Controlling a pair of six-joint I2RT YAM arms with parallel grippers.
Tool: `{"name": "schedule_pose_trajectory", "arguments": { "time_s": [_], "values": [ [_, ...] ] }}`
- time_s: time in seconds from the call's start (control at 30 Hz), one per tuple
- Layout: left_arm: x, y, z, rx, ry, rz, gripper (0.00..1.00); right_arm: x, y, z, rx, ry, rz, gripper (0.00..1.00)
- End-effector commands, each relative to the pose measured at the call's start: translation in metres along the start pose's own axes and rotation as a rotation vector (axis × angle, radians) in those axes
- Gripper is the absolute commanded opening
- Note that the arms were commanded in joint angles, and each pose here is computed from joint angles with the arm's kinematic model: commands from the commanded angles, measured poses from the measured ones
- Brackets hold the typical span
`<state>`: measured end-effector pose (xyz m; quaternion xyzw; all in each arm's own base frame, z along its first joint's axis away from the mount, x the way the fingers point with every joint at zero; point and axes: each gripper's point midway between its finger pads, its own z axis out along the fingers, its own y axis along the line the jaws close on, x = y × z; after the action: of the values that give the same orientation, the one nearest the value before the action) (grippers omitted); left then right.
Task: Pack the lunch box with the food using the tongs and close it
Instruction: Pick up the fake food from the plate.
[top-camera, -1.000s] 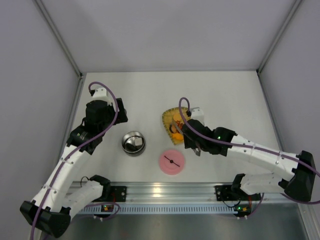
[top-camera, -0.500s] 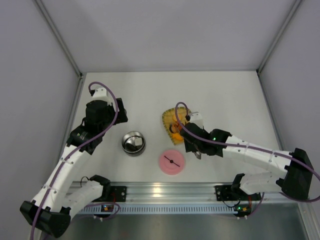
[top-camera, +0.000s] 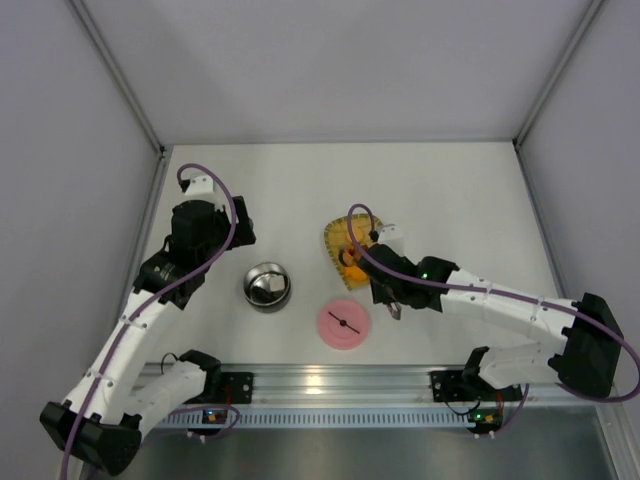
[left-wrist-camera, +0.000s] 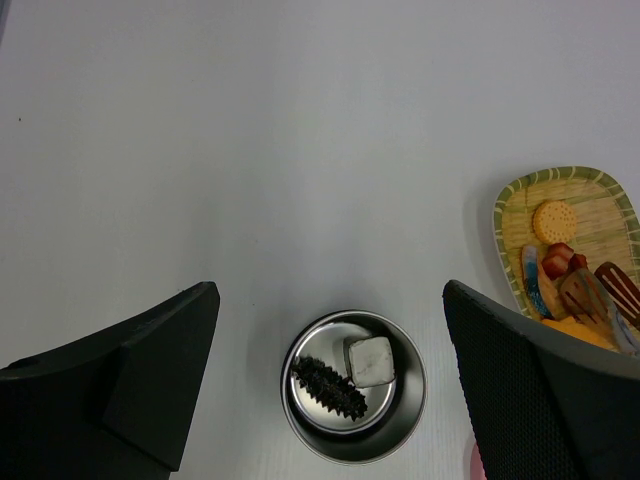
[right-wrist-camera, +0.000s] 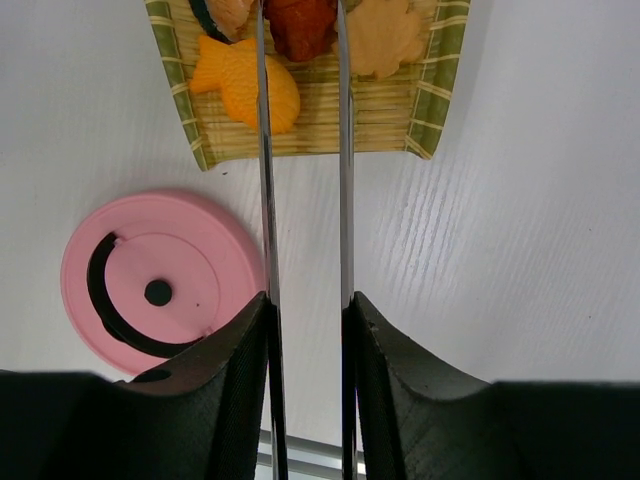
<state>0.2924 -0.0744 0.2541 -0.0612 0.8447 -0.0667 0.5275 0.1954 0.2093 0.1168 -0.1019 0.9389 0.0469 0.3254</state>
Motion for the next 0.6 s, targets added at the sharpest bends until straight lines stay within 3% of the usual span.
{"name": "schedule_pose_trajectory", "arguments": {
  "time_s": [0.0, 0.57],
  "values": [
    [-0.005, 0.001, -0.001, -0.002, -0.019, -0.011, 0.98, -0.017, 0.007, -0.001, -0.029, -0.042, 0.033, 0.29],
    [-0.005, 0.001, 0.000, -0.002, -0.019, -0.011, 0.98, -0.057, -0.005, -0.055, -0.053, -0.158, 0.065, 0.23]
  ]
}}
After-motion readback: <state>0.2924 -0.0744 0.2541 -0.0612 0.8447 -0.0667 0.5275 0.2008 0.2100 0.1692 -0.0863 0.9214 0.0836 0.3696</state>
